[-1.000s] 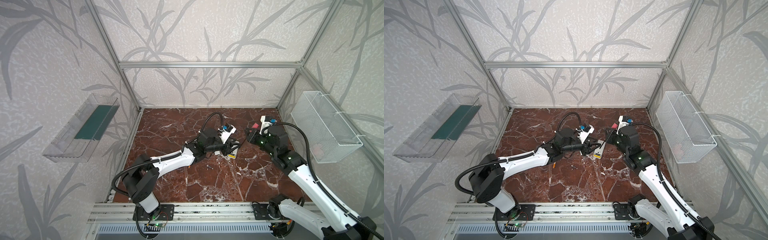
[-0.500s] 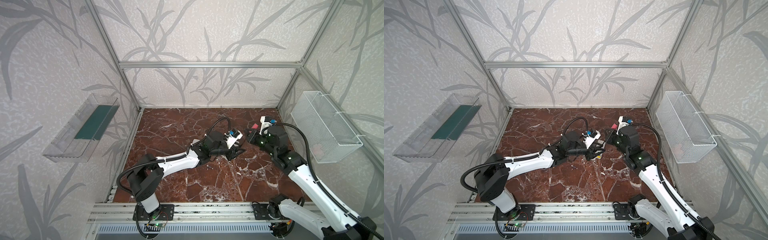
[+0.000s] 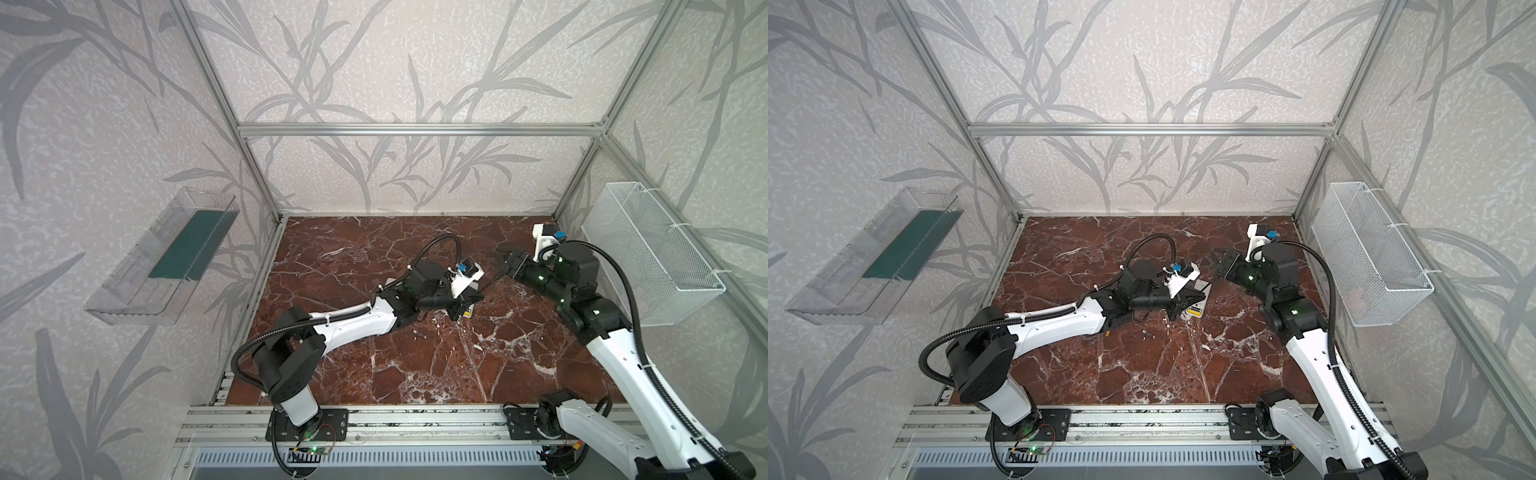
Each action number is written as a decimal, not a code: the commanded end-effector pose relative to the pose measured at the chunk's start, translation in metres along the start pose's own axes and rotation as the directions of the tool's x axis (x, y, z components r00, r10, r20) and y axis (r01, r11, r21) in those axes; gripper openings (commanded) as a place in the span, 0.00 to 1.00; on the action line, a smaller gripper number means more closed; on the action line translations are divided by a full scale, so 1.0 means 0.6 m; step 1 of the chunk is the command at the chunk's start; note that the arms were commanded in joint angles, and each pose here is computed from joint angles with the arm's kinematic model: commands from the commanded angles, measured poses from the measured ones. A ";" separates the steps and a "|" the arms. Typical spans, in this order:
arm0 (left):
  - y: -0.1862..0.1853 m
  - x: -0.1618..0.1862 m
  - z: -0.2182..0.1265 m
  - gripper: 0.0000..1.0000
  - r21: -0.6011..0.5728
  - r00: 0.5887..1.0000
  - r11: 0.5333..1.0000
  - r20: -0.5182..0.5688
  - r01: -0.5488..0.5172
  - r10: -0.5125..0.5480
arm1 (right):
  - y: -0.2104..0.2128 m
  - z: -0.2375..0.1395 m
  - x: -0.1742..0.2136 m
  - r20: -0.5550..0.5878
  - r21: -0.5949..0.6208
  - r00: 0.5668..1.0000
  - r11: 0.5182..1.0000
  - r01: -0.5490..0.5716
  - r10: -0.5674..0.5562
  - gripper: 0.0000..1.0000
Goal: Unload the batteries from the remote control
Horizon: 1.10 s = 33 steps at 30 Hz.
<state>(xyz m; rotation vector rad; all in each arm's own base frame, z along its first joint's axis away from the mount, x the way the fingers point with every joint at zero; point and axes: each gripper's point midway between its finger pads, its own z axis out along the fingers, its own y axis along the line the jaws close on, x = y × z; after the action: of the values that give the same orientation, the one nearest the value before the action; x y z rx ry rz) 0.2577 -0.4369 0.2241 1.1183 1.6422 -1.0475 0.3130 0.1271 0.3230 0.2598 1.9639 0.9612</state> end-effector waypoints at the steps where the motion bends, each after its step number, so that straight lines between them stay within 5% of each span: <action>1: -0.018 -0.019 -0.019 0.00 0.049 0.998 0.997 0.035 -0.061 0.060 | 0.039 -0.012 0.014 -0.090 -0.118 0.996 0.993 -0.012 0.002 0.55; 20: -0.004 -0.031 -0.021 0.00 0.041 0.998 0.998 0.043 -0.045 0.043 | 0.020 0.006 0.066 -0.200 -0.119 0.980 0.993 -0.012 -0.012 0.46; 24: -0.005 -0.031 -0.020 0.00 0.040 0.998 0.998 0.041 -0.040 0.038 | 0.013 0.015 0.079 -0.221 -0.106 0.975 0.994 0.007 -0.031 0.33; 28: -0.004 -0.034 -0.023 0.00 0.038 0.999 0.999 0.044 -0.032 0.030 | 0.010 0.016 0.088 -0.223 -0.078 0.973 0.996 0.040 -0.057 0.00; 33: 0.000 -0.029 -0.038 0.37 0.007 0.999 1.000 0.034 0.006 -0.006 | 0.014 -0.013 0.080 -0.131 -0.034 0.981 0.990 0.139 -0.143 0.00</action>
<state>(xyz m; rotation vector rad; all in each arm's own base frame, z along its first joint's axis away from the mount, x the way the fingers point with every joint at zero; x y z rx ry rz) 0.2591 -0.4270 0.2243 1.1237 1.6599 -1.0774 0.2892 0.1593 0.2926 0.0792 2.0988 1.0124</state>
